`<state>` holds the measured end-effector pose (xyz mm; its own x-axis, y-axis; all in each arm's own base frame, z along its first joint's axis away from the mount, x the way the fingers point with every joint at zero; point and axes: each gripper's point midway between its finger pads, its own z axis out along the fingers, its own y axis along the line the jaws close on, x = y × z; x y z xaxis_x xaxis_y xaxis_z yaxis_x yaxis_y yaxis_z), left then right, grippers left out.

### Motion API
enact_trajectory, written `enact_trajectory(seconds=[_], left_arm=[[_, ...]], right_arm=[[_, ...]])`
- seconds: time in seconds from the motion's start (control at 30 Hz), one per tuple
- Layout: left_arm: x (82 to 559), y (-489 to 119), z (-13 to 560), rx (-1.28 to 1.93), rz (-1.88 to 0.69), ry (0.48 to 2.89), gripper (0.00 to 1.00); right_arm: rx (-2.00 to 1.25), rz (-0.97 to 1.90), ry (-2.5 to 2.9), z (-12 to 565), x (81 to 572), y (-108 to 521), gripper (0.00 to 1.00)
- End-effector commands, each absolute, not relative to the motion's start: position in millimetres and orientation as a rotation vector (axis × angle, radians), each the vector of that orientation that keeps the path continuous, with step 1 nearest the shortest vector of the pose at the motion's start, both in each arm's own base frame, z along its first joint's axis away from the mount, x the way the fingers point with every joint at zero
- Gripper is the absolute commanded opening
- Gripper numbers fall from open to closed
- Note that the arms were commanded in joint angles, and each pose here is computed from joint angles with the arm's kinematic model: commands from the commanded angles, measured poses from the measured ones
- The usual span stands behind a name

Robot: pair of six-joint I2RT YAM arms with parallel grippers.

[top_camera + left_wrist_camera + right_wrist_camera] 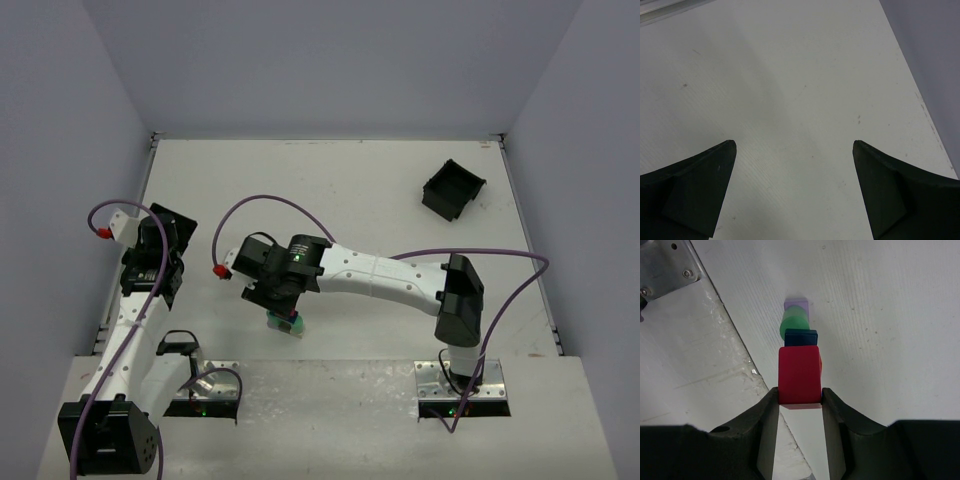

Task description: Build the wood block tower

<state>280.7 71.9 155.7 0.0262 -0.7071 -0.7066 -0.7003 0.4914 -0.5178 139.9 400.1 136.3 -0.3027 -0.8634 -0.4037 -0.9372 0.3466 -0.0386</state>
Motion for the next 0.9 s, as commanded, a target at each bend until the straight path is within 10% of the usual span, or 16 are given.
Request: enact_trajectory(seconds=[0.0, 0.87], left_arm=[[282.0, 75.5, 162.8, -1.210, -0.006, 1.648, 1.00], [283.1, 74.8, 162.0, -1.210, -0.013, 1.648, 1.00]], right_arm=[[-1.557, 0.324, 2.237, 147.8, 142.3, 411.8, 0.39], [-1.491, 0.292, 2.238, 148.4, 149.2, 409.5, 0.51]])
